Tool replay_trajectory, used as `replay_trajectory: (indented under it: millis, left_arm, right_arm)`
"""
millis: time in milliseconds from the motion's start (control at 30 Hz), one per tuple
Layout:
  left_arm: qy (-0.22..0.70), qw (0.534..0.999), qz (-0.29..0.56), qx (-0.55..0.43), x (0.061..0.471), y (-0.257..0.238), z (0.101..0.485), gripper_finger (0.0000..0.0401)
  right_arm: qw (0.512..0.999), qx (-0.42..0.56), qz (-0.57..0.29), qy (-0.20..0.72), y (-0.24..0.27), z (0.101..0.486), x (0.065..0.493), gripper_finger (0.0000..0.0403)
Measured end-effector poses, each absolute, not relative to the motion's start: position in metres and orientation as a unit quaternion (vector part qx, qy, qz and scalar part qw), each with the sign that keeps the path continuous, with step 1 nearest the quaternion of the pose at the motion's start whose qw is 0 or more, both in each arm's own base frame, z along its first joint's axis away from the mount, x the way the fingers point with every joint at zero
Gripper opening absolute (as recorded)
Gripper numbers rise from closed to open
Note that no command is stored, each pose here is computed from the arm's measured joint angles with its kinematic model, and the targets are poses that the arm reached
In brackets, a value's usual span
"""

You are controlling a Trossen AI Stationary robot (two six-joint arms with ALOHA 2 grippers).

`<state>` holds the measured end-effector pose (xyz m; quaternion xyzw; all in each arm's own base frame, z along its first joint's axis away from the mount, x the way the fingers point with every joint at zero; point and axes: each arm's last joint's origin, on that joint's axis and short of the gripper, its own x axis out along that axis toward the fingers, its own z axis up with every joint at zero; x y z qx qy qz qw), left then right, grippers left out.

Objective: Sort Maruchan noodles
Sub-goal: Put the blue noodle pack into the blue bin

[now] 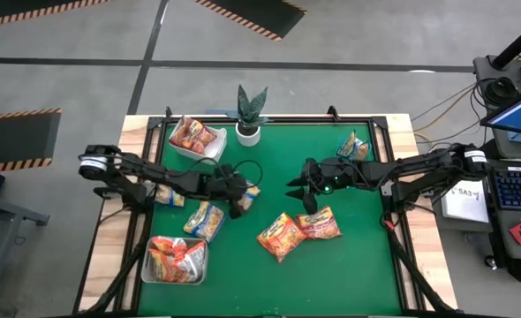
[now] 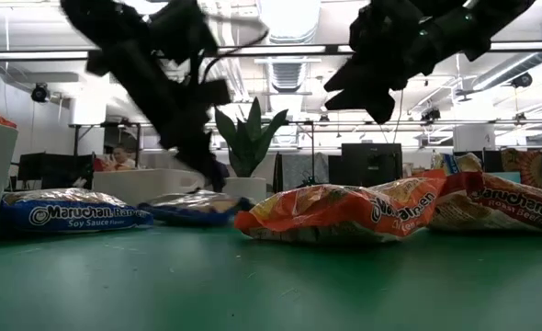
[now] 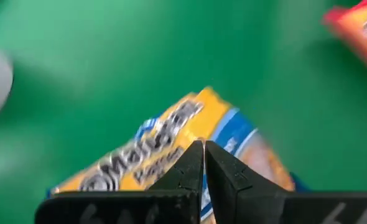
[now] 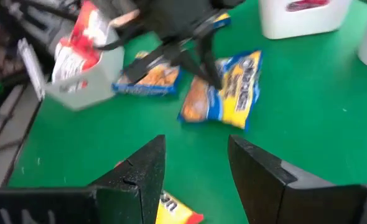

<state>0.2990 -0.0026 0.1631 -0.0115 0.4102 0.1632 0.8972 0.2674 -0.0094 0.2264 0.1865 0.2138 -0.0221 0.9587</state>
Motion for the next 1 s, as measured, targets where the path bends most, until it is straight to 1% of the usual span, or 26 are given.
replay_trajectory:
  millis: [133, 267, 467, 633, 767, 933, 1000]
  left_arm:
    - [0.425, 0.895, 0.130, 0.038, 0.311, -0.009, 0.184, 0.0000]
    - [0.451, 0.883, 0.112, 0.068, 0.308, -0.012, 0.195, 0.0000]
    - [0.505, 0.853, 0.107, 0.072, 0.285, -0.015, 0.188, 0.0000]
    - [0.506, 0.852, 0.119, 0.054, 0.265, -0.013, 0.183, 0.0000]
    - [0.467, 0.874, 0.128, 0.036, 0.250, -0.012, 0.184, 0.0000]
    - [0.370, 0.920, 0.124, 0.021, 0.238, -0.011, 0.190, 0.0000]
    - [0.344, 0.931, 0.123, 0.015, 0.232, -0.011, 0.193, 0.0000]
  right_arm:
    - [0.953, 0.214, -0.061, 0.204, -0.016, 0.228, 0.268, 0.0184]
    - [0.946, 0.237, -0.097, 0.197, -0.021, 0.227, 0.268, 0.0203]
    - [0.935, 0.265, -0.126, 0.200, -0.032, 0.221, 0.270, 0.0228]
    - [0.931, 0.271, -0.132, 0.206, -0.045, 0.220, 0.283, 0.0245]
    - [0.930, 0.274, -0.102, 0.222, -0.058, 0.219, 0.302, 0.0249]
    - [0.931, 0.262, -0.056, 0.249, -0.076, 0.217, 0.337, 0.0249]
    - [0.929, 0.248, -0.045, 0.270, -0.082, 0.214, 0.354, 0.0249]
